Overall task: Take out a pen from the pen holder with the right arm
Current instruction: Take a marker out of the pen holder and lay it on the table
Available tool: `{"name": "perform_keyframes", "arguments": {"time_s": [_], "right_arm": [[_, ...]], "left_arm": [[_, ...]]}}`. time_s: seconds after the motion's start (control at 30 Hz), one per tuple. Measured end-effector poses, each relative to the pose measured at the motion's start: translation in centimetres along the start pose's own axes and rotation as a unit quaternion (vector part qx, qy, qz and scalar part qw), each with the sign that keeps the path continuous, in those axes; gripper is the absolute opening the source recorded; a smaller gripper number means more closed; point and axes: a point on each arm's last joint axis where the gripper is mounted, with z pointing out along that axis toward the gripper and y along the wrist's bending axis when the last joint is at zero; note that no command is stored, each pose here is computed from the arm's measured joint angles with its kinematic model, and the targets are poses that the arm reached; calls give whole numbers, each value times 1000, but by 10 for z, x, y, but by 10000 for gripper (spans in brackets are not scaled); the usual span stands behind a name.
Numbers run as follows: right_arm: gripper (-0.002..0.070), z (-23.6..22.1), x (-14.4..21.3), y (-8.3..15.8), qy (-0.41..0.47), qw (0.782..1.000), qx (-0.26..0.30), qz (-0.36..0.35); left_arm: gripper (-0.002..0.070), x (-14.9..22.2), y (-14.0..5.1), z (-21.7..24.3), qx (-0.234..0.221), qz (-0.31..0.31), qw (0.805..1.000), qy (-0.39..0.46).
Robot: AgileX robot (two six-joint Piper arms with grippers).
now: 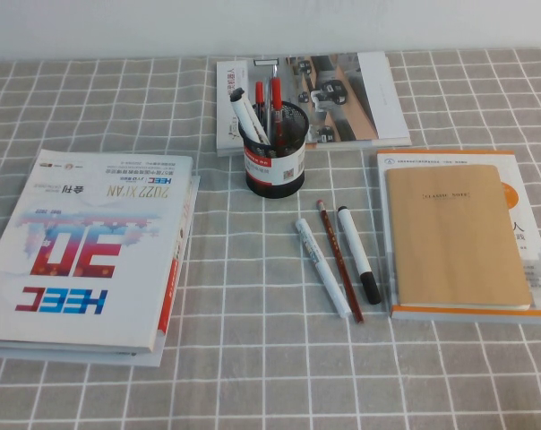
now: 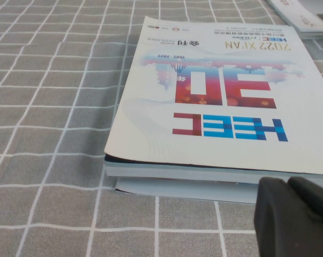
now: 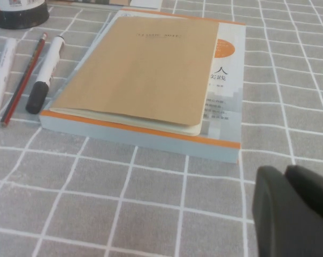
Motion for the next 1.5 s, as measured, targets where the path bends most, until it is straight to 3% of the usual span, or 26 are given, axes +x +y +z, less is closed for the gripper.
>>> {"name": "perform_keyframes", "arguments": {"time_s": [1.5], "right_arm": [[-12,0,0,2,-2,1000,-9,23]], "left_arm": [[-5,0,0,0,0,0,1000,0]]}}
